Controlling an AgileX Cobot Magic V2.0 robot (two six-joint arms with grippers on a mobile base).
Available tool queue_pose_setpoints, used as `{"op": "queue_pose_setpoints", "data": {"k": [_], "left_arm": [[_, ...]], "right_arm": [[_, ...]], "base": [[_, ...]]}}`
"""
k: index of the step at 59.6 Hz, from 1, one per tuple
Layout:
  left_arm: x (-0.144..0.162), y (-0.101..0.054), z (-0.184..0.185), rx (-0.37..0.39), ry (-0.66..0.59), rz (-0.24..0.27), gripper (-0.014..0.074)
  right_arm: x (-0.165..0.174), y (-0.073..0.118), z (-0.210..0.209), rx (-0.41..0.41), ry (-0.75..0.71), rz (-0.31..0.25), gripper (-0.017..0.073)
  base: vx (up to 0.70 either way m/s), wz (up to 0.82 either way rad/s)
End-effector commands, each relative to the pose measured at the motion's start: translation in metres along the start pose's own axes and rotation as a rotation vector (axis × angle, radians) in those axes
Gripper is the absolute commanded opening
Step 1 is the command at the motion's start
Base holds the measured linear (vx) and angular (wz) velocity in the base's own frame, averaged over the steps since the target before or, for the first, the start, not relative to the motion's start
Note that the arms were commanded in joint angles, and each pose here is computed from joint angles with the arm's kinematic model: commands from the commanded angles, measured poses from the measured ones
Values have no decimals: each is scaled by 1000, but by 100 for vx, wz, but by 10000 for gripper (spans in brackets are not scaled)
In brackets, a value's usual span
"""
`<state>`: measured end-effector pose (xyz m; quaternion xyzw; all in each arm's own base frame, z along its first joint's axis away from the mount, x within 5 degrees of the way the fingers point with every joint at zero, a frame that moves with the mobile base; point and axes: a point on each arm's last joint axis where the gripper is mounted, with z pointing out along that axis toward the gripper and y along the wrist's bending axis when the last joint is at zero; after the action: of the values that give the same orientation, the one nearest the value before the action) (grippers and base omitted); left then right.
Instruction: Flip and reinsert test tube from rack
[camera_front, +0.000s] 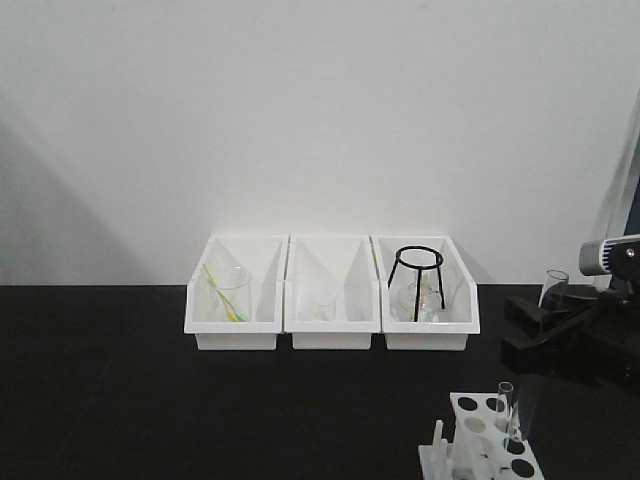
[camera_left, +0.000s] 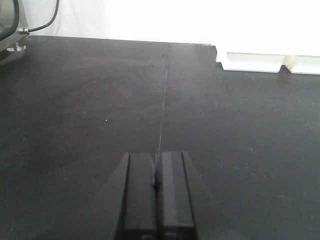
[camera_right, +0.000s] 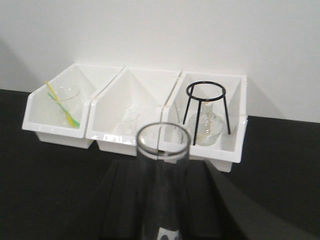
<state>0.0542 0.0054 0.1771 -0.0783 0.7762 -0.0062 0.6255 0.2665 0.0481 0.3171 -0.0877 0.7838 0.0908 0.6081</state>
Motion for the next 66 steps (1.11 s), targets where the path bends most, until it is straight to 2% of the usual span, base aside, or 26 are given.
{"op": "queue_pose_setpoints", "data": {"k": [1,5,6,8,12,17,28,36,45,53,58,62,66], "left_arm": [[-8,-2,-1,23,-96,-3,-6],[-8,-2,-1,23,-96,-3,-6],[-8,-2,-1,23,-96,-3,-6],[-8,-2,-1,23,-96,-3,-6],[-8,-2,-1,23,-96,-3,-6],[-8,-2,-1,23,-96,-3,-6],[-8,-2,-1,23,-96,-3,-6],[-8,-2,-1,23,-96,-3,-6],[-8,-2,-1,23,-96,-3,-6],[-8,-2,-1,23,-96,-3,-6],[-8,-2,-1,23,-96,-3,-6],[-8,-2,-1,23,-96,-3,-6],[-8,-2,-1,23,-96,-3,-6]], "right_arm": [[-23,0,-7,13,-110,-44,124],[-24,-2,-8,37,-125,-102,124],[-25,-2,-8,44,-128,-89,124],[-25,-3,-8,54,-133,-101,124],[-26,-6,-9,78,-138,-68,124],[-26,-7,-9,92,-144,-76,124],[-26,-7,-9,92,-206,11,124],[-8,-6,-10,71,-263,56,124],[14,-3,-15,38,-321,21,124],[24,1,-14,-3,-292,28,124],[24,6,-10,-59,-323,-46,125],[29,9,-5,-87,-313,-83,126],[35,8,1,-90,-281,-58,127]], "base": [[0,0],[0,0],[0,0],[0,0],[0,0],[0,0],[0,0],[0,0],[0,0],[0,0],[0,0],[0,0],[0,0]]}}
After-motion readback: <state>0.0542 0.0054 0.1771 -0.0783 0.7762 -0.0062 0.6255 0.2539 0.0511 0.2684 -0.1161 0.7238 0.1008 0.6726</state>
